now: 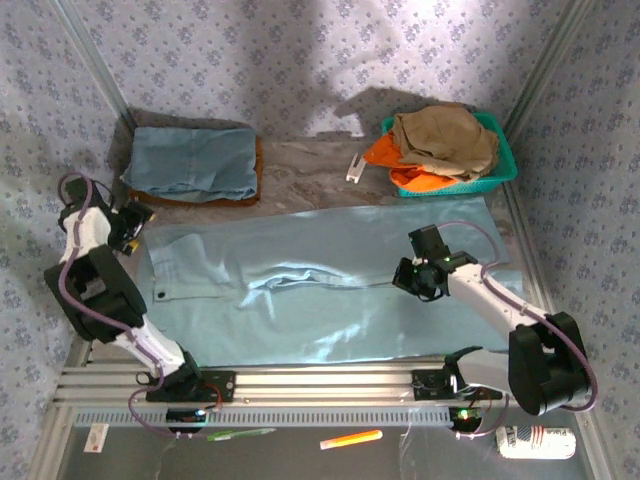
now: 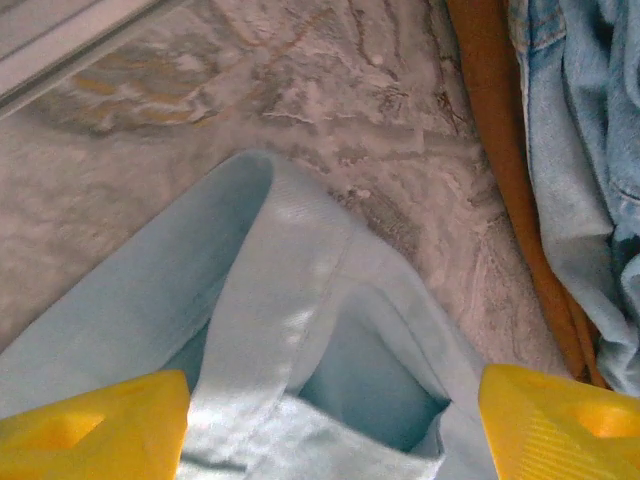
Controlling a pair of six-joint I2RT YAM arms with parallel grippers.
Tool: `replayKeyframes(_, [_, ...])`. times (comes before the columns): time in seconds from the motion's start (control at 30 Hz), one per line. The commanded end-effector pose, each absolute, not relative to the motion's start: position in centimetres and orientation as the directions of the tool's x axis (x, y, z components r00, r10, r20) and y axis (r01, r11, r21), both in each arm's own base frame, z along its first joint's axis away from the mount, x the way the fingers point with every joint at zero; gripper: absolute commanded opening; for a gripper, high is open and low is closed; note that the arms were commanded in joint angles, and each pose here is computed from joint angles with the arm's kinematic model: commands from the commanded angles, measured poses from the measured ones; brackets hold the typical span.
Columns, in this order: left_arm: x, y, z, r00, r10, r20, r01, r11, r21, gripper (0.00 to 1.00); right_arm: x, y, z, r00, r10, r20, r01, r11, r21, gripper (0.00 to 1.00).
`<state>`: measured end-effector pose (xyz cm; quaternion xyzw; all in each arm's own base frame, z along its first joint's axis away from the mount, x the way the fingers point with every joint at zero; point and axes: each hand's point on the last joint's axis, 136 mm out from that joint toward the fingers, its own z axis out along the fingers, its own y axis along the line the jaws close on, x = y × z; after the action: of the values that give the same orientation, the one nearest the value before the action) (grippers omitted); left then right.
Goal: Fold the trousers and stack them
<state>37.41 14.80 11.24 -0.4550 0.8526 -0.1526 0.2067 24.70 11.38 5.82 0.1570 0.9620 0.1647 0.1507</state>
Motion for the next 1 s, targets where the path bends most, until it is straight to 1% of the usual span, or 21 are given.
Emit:
replayKeyframes(0.0, [38.0, 14.2, 11.4, -0.596, -0.77, -0.227, -0.638, 0.626, -0.448, 0.75, 25.2, 12.0, 5.8, -0.915, 0.313, -0.254, 0.202, 0.901, 0.384, 0.09])
replayKeyframes(0.1, [38.4, 14.4, 10.3, -0.64, -0.73, -0.241, -0.618, 0.675, -0.403, 0.75, 25.1, 11.7, 5.3, -0.919, 0.31, -0.244, 0.2, 0.899, 0.39, 0.1])
replayKeyframes(0.13, [38.0, 14.0, 9.5, -0.662, -0.72, -0.206, -0.623, 0.683, -0.381, 0.75, 25.1, 11.6, 5.2, -0.918, 0.317, -0.239, 0.208, 0.896, 0.392, 0.1])
replayKeyframes(0.17, [37.8, 13.9, 8.9, -0.682, -0.706, -0.192, -0.627, 0.699, -0.344, 0.72, 25.1, 11.4, 5.0, -0.916, 0.325, -0.234, 0.215, 0.892, 0.397, 0.1])
replayKeyframes(0.23, [37.3, 13.8, 7.8, -0.708, -0.683, -0.182, -0.631, 0.726, -0.271, 0.72, 25.1, 11.2, 4.9, -0.914, 0.336, -0.226, 0.226, 0.886, 0.404, 0.1])
replayKeyframes(0.33, [36.3, 13.9, 6.8, -0.708, -0.687, -0.162, -0.653, 0.725, -0.219, 0.7, 25.2, 10.9, 5.0, -0.916, 0.326, -0.235, 0.214, 0.89, 0.403, 0.1])
replayKeyframes(0.43, [34.8, 14.5, 6.3, -0.699, -0.701, -0.139, -0.688, 0.713, -0.137, 0.7, 25.2, 10.8, 5.3, -0.914, 0.325, -0.243, 0.208, 0.89, 0.406, 0.1])
replayKeyframes(0.6, [33.8, 12.3, 6.2, -0.696, -0.711, -0.1, -0.691, 0.701, -0.176, 0.68, 25.4, 10.8, 5.6, -0.91, 0.33, -0.251, 0.208, 0.887, 0.411, 0.1])
replayKeyframes(0.67, [33.4, 11.7, 6.5, -0.699, -0.709, -0.095, -0.689, 0.703, -0.177, 0.67, 25.4, 10.8, 5.7, -0.91, 0.328, -0.252, 0.206, 0.887, 0.413, 0.1])
replayKeyframes(0.77, [33.1, 11.7, 6.7, -0.7, -0.705, -0.112, -0.686, 0.708, -0.167, 0.68, 25.4, 10.9, 5.9, -0.909, 0.327, -0.258, 0.2, 0.887, 0.417, 0.1])
replayKeyframes(0.8, [33.4, 11.5, 6.6, -0.702, -0.704, -0.111, -0.68, 0.708, -0.188, 0.67, 25.4, 10.8, 6.0, -0.907, 0.329, -0.263, 0.2, 0.886, 0.418, 0.1])
replayKeyframes(0.9, [35.4, 10.1, 7.0, -0.707, -0.699, -0.109, -0.645, 0.7, -0.307, 0.49, 25.4, 10.8, 6.2, -0.904, 0.329, -0.272, 0.195, 0.885, 0.422, 0.1])
replayKeyframes(0.97, [36.2, 9.7, 7.7, -0.712, -0.693, -0.113, -0.633, 0.703, -0.326, 0.42, 25.2, 10.8, 6.3, -0.905, 0.327, -0.271, 0.193, 0.885, 0.423, 0.1])
